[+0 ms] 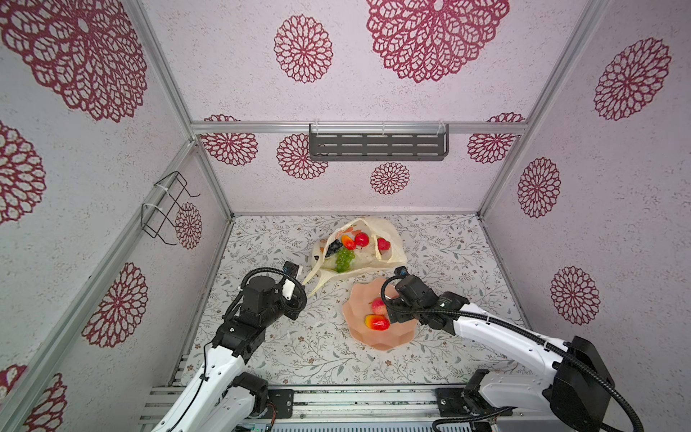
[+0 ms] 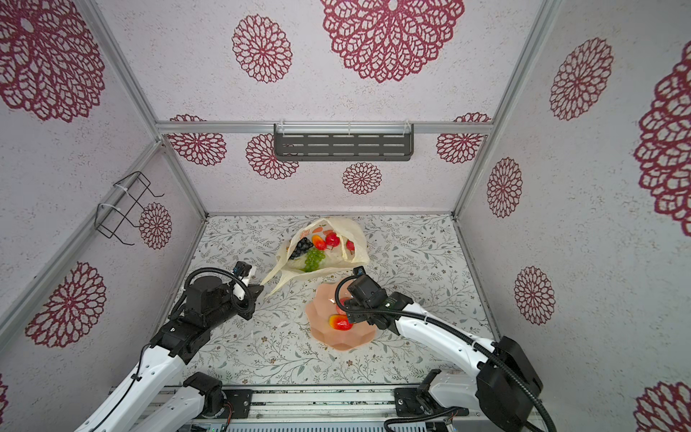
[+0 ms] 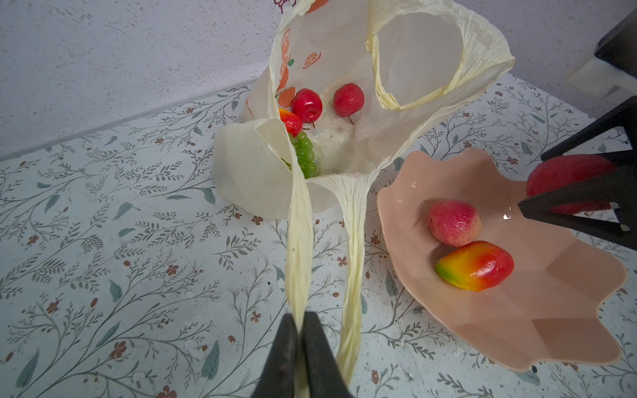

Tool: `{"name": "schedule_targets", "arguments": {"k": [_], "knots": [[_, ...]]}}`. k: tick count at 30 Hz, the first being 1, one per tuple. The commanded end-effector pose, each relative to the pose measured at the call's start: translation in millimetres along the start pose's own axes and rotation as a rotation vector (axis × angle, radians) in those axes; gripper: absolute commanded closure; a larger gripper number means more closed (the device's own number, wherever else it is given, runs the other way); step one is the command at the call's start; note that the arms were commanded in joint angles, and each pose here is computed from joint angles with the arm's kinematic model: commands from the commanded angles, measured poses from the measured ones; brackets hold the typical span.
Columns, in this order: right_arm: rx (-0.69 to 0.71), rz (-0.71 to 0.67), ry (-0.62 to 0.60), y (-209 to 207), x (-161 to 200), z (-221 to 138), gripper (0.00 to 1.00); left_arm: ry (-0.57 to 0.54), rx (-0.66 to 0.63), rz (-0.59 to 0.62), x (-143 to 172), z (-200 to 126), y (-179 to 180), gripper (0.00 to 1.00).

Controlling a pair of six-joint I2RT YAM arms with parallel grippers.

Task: Take fruits out of the plastic bag
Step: Place the fake fruit on the plate.

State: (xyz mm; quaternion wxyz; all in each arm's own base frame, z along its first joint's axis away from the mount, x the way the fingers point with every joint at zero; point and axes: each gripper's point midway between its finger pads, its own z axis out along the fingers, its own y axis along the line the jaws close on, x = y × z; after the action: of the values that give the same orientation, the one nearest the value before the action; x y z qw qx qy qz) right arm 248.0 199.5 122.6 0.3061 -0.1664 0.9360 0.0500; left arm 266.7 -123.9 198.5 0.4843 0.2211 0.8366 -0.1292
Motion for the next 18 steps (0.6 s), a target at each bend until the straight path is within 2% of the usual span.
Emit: {"name": "schedule_targets", "arguments": {"k": [1, 2, 4, 5, 7, 8, 9, 11, 12, 13, 14, 17, 18], "knots": [[0.039, -0.033, 0.02, -4.7, 0.5, -2.7, 0.23, -0.024, 0.006, 0.017, -11.7, -3.2, -1.8, 0.9], [0.028, -0.029, 0.018, -2.5, 0.3, -2.2, 0.3, -0.024, 0.005, 0.017, -11.5, -3.1, -1.8, 0.89], [0.026, 0.007, -0.005, -2.1, -3.4, -2.4, 0.54, -0.024, 0.002, 0.017, -11.9, -3.1, -1.2, 0.89], [0.019, 0.021, -0.018, -1.4, -4.8, -2.4, 0.6, -0.022, 0.002, 0.017, -11.6, -3.0, -1.2, 0.89], [0.003, 0.044, -0.046, -0.2, -7.0, -3.6, 0.6, -0.025, 0.003, 0.017, -12.5, -3.5, -1.3, 0.89], [-0.016, 0.049, -0.057, 2.6, -9.2, -5.1, 0.56, -0.025, 0.003, 0.018, -12.4, -3.6, -1.4, 0.89], [-0.056, 0.058, -0.065, 8.7, -11.8, -6.9, 0.47, -0.026, 0.004, 0.016, -12.6, -3.9, -1.7, 0.89], [-0.199, 0.097, -0.091, 28.1, -21.4, -13.0, 0.26, -0.025, 0.005, 0.016, -12.1, -4.0, -1.8, 0.89], [-0.304, 0.128, -0.104, 41.3, -26.0, -18.1, 0.13, -0.025, 0.007, 0.017, -12.0, -4.0, -2.3, 0.89], [-0.352, 0.152, -0.116, 46.0, -28.4, -20.8, 0.02, -0.028, 0.007, 0.017, -13.0, -4.2, -2.2, 0.89], [-0.328, 0.161, -0.121, 41.7, -28.0, -20.1, 0.01, -0.03, 0.006, 0.017, -13.3, -4.5, -2.2, 0.89], [-0.035, 0.066, -0.024, 4.3, -13.6, -9.9, 0.01, -0.031, 0.006, 0.018, -13.4, -5.8, -2.5, 0.89], [-0.029, 0.051, 0.003, 4.0, -13.6, -9.7, 0.01, -0.032, 0.004, 0.019, -13.1, -6.1, -2.5, 0.89]]}}
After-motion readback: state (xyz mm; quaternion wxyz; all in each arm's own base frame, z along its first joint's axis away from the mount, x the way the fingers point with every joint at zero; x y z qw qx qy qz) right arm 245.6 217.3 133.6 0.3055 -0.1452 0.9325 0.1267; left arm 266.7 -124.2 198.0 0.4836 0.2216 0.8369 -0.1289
